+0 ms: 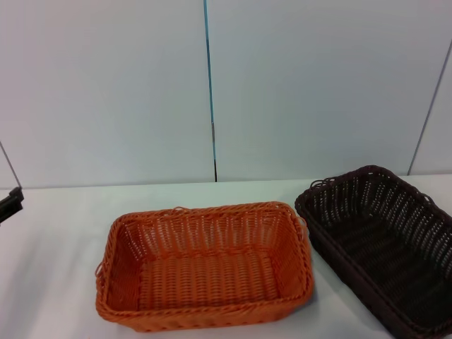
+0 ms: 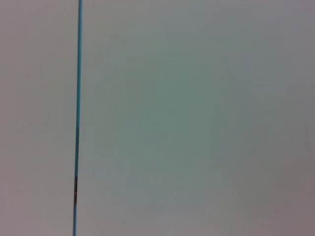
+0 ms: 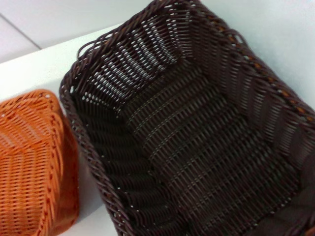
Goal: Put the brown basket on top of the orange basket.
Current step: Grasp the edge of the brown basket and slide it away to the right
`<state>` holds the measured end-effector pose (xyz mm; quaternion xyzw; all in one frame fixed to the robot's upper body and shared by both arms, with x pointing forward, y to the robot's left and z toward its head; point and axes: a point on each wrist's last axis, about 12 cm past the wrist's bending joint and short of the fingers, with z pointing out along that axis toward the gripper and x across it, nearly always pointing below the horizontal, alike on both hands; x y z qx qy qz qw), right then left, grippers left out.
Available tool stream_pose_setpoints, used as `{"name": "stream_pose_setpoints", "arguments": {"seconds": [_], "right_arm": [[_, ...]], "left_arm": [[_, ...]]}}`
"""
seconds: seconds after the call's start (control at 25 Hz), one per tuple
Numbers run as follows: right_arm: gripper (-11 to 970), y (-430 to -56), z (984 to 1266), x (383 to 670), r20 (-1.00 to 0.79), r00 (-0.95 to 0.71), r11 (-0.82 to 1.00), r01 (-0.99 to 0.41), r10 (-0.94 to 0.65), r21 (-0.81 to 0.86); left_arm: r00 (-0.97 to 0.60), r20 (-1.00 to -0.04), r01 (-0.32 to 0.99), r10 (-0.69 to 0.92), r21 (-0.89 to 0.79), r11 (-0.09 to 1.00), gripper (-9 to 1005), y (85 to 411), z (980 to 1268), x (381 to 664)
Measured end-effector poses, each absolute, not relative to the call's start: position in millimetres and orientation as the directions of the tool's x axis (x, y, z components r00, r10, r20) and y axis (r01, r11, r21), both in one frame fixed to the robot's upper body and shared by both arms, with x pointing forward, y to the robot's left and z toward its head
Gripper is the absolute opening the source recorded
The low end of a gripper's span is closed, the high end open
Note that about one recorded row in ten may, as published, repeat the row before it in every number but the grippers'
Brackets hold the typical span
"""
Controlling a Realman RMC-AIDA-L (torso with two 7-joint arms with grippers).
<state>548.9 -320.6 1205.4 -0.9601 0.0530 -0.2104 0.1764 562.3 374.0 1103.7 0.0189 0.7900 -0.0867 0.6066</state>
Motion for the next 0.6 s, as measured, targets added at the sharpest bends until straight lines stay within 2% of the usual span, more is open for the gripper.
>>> {"name": "stream_pose_setpoints", "arguments": {"seconds": [0.6], "right_arm": [[740,-314.8,1200.5,549.2,0.379,0.916,-0.944,0.000,-0.133,-0.330]], "left_arm": [[-0.276,-0.958,0.133,-0.081,-0.121,0.984,905,374.4,1100.5,564.6]]}}
